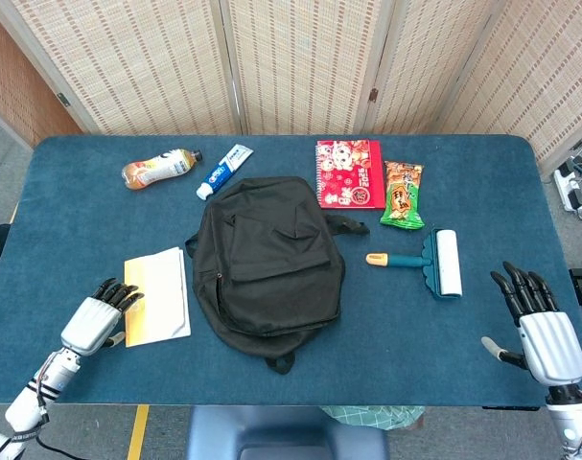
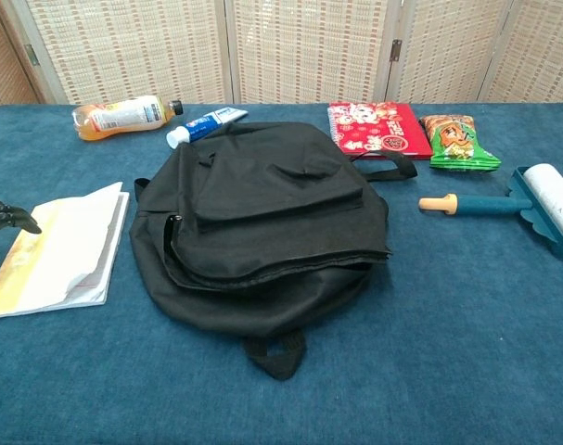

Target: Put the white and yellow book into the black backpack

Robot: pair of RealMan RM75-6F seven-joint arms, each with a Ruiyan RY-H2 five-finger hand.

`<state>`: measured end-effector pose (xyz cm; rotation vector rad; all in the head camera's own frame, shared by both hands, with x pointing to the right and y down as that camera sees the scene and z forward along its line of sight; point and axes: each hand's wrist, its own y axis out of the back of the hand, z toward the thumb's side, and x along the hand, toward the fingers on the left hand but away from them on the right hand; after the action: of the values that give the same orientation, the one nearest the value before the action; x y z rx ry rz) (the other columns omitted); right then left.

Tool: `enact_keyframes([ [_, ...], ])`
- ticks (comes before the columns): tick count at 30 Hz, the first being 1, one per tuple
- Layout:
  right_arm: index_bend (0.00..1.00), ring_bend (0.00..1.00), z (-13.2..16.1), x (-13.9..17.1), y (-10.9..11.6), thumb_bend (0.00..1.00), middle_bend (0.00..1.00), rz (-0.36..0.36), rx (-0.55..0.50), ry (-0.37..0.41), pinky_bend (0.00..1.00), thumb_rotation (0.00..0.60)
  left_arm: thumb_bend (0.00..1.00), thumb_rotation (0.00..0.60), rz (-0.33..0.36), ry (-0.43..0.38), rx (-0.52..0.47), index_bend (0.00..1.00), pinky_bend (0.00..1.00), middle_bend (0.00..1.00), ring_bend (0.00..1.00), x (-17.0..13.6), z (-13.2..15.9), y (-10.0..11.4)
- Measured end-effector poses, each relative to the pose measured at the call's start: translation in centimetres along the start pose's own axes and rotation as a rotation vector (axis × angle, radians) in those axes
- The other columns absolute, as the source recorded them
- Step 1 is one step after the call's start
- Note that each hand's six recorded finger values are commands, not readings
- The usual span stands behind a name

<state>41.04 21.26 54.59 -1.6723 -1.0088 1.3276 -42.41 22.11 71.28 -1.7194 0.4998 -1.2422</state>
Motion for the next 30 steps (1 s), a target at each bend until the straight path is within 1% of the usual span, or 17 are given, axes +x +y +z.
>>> enact_keyframes([
  [6,0.0,0.07,-0.03,-0.01,-0.08,0.13,0.02,0.002,0.0,-0.003,0.06,0.6,0.21,0.6,-0.015,0.002,0.006,0.25,0.17,0.22,0.21,-0.1,-0.17,-0.34],
  [12,0.0,0.07,0.01,-0.05,-0.22,0.13,0.02,0.005,-0.001,-0.004,0.06,0.6,0.21,0.6,-0.003,-0.004,-0.018,0.25,0.17,0.22,0.21,-0.05,0.16,-0.21],
  [18,0.0,0.07,-0.06,-0.02,-0.14,0.13,0.02,0.004,0.001,-0.007,0.06,0.6,0.21,0.6,0.001,-0.015,-0.02,0.25,0.17,0.22,0.21,0.32,0.55,-0.22],
  [20,0.0,0.07,-0.1,0.01,-0.09,0.13,0.02,0.003,0.001,-0.008,0.06,0.6,0.2,0.6,0.0,-0.013,-0.012,0.25,0.17,0.22,0.21,0.35,0.48,-0.21],
  [28,0.0,0.07,-0.16,0.08,-0.22,0.13,0.02,0.004,0.001,-0.01,0.06,0.6,0.2,0.6,-0.001,-0.002,-0.035,0.25,0.17,0.22,0.21,0.5,0.48,-0.34],
  [30,0.0,0.07,-0.17,0.09,-0.2,0.13,0.02,0.004,0.002,-0.01,0.06,0.6,0.21,0.6,-0.002,-0.003,-0.042,0.25,0.17,0.23,0.21,0.57,0.61,-0.42],
])
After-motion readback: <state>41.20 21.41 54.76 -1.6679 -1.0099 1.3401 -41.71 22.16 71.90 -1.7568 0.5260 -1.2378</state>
